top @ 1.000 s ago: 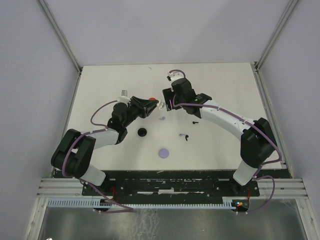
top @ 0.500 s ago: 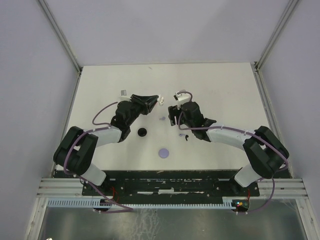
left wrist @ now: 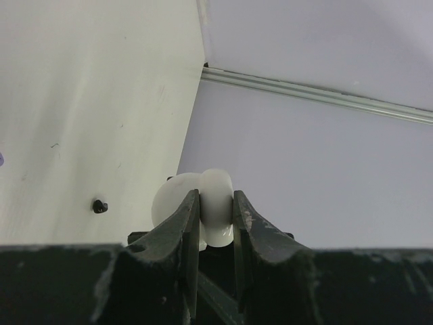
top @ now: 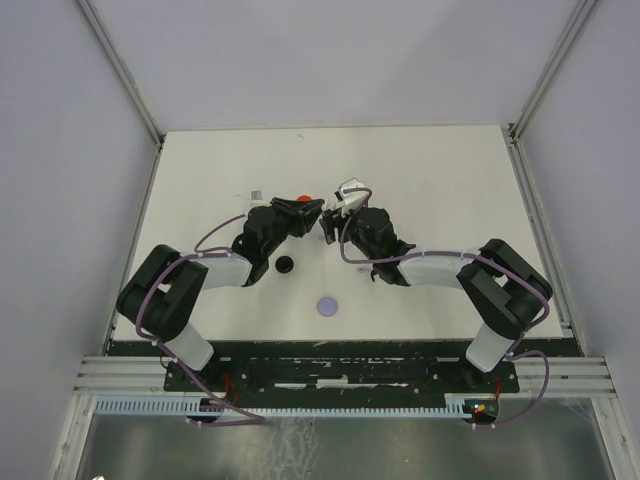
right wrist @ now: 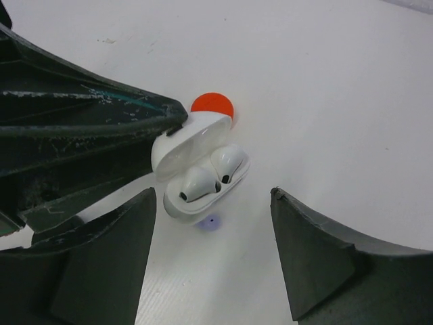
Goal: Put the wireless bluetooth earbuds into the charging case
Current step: Close the charging case.
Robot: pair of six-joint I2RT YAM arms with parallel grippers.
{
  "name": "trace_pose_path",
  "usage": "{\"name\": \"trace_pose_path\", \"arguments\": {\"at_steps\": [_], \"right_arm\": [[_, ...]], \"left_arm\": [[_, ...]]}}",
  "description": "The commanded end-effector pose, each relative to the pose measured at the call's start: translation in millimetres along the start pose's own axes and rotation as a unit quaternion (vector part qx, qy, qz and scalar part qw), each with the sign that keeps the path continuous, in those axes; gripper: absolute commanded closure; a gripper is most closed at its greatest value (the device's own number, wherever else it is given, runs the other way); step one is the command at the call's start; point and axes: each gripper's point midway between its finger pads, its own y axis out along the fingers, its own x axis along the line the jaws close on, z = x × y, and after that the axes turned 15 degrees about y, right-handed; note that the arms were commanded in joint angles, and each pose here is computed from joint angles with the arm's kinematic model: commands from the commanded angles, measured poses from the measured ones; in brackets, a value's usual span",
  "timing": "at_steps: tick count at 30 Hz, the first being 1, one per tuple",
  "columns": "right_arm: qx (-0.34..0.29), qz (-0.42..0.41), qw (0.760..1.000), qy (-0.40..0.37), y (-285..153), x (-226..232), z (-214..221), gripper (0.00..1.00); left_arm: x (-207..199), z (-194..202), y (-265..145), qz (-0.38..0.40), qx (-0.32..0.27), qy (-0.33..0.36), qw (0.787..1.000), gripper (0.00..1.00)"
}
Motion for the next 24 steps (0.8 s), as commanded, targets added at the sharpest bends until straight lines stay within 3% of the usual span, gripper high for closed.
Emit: {"name": "trace_pose_path", "arguments": {"at_steps": [1, 24], "right_arm": [[-0.060, 0.006, 0.998, -0.009, 11, 8, -39, 0.24], [-0.068, 0.126, 0.986, -0.085, -17, -40, -50, 0.23]], "left_arm": [[-28, -5, 5, 0.037, -0.011, -0.015, 0.999, 0.97], [-5, 8, 6, 0.038, 0.016, -0.021, 0.999, 0.97]]}}
